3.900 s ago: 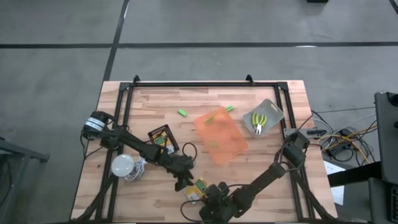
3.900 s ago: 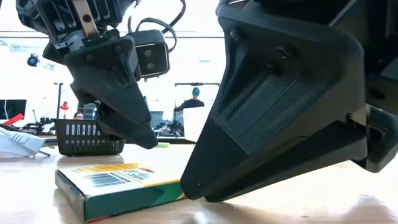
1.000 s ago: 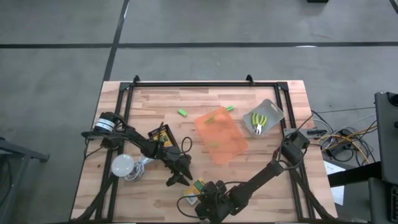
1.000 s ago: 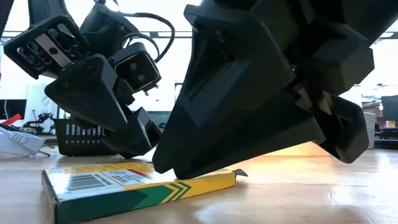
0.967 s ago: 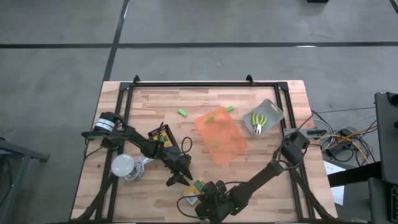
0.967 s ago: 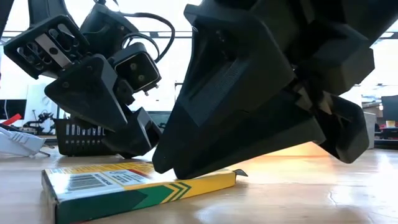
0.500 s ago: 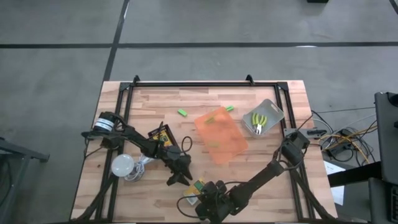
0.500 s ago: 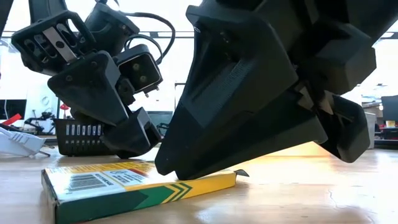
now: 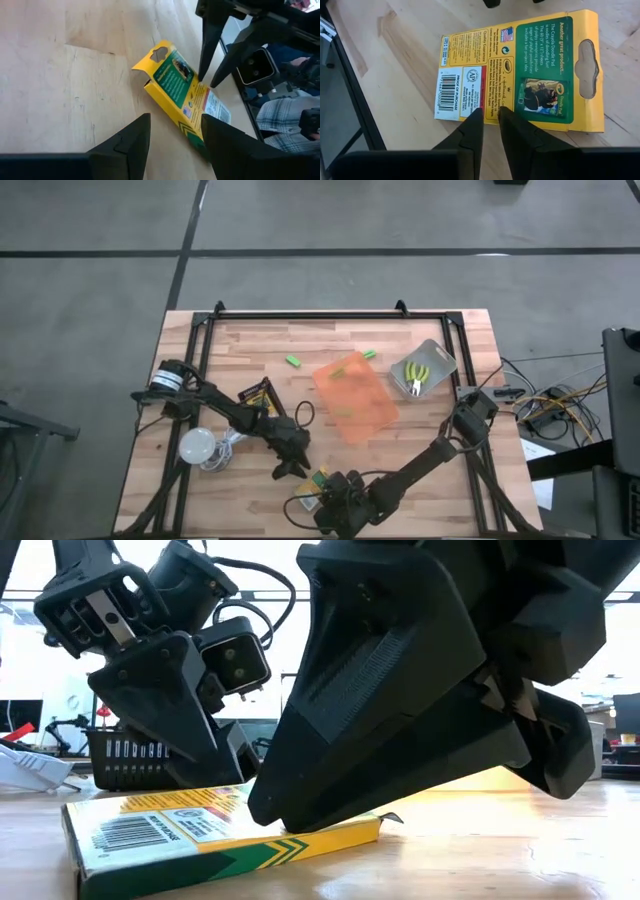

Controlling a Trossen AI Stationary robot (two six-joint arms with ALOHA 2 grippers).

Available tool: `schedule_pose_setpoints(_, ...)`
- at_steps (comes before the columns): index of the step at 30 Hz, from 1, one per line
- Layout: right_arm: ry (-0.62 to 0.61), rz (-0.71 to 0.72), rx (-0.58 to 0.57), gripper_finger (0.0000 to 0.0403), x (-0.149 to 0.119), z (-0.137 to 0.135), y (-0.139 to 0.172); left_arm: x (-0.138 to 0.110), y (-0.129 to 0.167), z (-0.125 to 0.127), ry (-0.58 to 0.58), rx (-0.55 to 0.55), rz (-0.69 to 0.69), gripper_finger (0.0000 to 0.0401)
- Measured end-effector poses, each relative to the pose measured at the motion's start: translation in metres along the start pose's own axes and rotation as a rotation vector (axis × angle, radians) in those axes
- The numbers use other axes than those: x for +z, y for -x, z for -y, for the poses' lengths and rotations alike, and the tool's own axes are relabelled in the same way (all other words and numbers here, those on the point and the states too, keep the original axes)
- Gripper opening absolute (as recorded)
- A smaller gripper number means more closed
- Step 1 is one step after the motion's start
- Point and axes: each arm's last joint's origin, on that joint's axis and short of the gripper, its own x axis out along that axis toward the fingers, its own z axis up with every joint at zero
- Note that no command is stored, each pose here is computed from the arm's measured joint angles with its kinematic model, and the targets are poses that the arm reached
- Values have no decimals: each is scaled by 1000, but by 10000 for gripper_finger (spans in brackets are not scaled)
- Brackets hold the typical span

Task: Pick & Place School Supplies
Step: Put the yellow crayon box into the black bin

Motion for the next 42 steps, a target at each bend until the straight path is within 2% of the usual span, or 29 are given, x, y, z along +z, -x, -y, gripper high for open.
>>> schedule_pose_setpoints(8,0,-1,-1,62,0,0,0,9,-4,3,9,6,-4,181)
schedule_pose_setpoints(26,14,-1,0,63,0,0,0,4,-9,8,-72,48,-14,181)
schedule_pose_setpoints(42,13,-1,2,62,0,0,0,2,-35,10,-93,-30,-73,181)
